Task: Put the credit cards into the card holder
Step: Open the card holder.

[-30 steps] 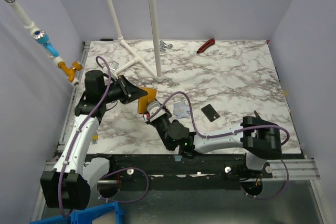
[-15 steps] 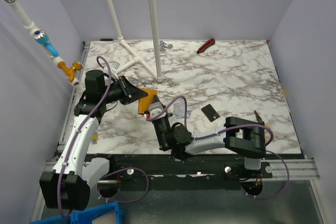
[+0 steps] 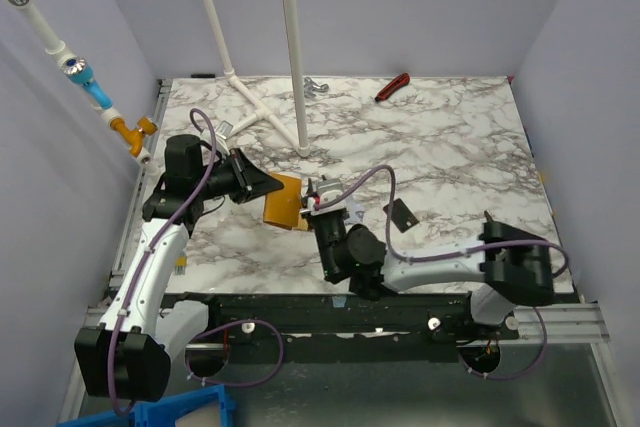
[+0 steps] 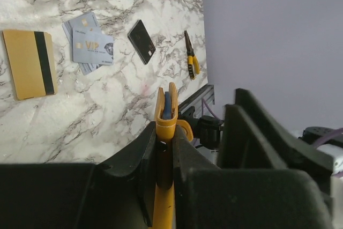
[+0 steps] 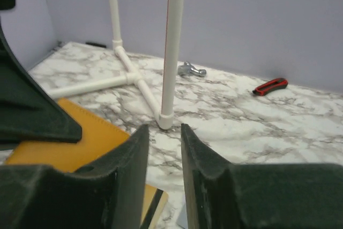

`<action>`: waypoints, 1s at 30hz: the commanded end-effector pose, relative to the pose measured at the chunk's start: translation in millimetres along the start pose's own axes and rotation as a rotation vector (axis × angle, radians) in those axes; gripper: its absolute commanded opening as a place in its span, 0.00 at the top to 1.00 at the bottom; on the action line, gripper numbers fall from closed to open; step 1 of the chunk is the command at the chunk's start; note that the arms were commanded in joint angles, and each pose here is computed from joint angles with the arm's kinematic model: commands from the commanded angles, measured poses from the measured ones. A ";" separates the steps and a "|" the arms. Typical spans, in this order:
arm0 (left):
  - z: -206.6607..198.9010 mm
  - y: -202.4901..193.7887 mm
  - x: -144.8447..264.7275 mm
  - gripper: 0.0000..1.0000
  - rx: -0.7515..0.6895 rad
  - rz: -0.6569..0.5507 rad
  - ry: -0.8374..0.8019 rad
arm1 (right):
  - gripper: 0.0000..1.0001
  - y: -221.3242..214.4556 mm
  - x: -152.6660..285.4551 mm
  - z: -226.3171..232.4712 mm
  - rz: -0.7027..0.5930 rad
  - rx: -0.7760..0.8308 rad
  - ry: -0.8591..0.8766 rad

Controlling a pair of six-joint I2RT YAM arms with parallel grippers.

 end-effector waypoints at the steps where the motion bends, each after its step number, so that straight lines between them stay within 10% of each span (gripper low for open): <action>1: -5.5 1.7 -2.7 1.00 -0.083 0.008 -0.024 | 0.58 17.6 9.3 -15.9 0.163 -0.257 0.134; 13: -18.7 2.4 -12.6 1.00 -0.181 0.045 -0.062 | 0.34 20.0 20.6 -17.3 0.589 -0.425 0.457; 30: -20.3 -7.3 -6.7 1.00 -0.185 0.059 -0.100 | 0.49 4.5 10.1 -39.7 0.645 -0.505 0.251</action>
Point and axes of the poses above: each gripper's point midway between its finger pads, its own x axis back along the fingers, its own z axis along the line the jaws close on, y = z × x, the point moved 10 cm from there along x, back along the fingers, and after that the axes turned 1 degree about -x, right-handed, at the moved point
